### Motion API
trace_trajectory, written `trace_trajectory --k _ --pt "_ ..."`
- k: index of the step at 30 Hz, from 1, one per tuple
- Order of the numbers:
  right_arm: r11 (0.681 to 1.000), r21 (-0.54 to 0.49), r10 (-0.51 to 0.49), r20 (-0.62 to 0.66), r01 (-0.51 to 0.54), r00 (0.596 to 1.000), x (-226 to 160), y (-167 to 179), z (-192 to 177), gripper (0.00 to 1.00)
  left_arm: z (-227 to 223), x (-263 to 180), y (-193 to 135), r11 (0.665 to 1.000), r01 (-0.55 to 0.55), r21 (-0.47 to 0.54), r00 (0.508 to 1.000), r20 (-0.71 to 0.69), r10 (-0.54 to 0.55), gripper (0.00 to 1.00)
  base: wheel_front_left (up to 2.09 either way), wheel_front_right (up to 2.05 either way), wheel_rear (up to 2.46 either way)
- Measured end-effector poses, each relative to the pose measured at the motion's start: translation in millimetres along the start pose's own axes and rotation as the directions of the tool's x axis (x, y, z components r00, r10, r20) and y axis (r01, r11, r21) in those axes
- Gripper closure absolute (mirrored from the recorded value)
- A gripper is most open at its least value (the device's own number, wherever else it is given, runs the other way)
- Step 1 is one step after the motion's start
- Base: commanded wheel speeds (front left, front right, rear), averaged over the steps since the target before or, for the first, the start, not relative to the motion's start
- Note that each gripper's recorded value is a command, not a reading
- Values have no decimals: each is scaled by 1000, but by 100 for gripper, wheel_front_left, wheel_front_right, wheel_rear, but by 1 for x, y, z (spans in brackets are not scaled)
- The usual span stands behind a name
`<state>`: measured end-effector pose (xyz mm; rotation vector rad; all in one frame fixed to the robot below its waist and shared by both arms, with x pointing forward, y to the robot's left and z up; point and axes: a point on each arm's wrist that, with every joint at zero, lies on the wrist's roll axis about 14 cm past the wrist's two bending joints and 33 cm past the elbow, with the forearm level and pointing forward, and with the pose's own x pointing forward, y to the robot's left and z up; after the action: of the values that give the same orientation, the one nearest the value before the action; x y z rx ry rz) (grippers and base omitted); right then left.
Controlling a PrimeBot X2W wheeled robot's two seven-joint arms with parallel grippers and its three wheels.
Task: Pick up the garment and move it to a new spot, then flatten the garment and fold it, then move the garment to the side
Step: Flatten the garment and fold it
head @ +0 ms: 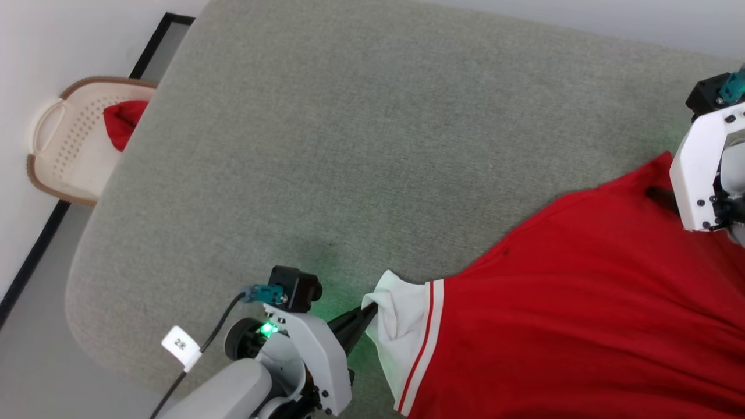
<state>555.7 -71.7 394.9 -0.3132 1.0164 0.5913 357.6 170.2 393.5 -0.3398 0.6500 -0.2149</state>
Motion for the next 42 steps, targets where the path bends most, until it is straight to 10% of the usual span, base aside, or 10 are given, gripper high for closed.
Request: trace_trajectory --k 1,2,3,15,25,33,42 --pt "1000 -2 -1 -23 1 1000 2 0 -2 3 -1 0 1 1000 -3 -3 1000 0 3 100 0 0 0" --pt "1000 -4 -2 -42 2 999 2 -1 -2 79 -1 1 2 1000 -3 -4 1000 -2 3 100 0 0 0" --pt "1000 -3 -2 -55 2 998 3 -1 -3 100 -2 1 3 1000 -5 -4 1000 -2 5 100 0 0 0" --pt "999 40 -12 -50 14 999 -12 -7 -3 100 11 4 4 999 17 37 1000 -23 -16 100 0 0 0" --pt "999 36 -36 218 28 975 -78 -4 56 100 135 -18 -7 953 13 303 996 83 -40 100 0 0 0" --pt "994 22 -101 468 103 878 -164 -4 109 100 252 -57 -38 900 -57 432 964 259 -64 100 0 0 0" --pt "977 74 -188 730 198 657 -284 -9 155 100 374 -125 -94 832 -198 518 847 517 -121 100 0 0 0"
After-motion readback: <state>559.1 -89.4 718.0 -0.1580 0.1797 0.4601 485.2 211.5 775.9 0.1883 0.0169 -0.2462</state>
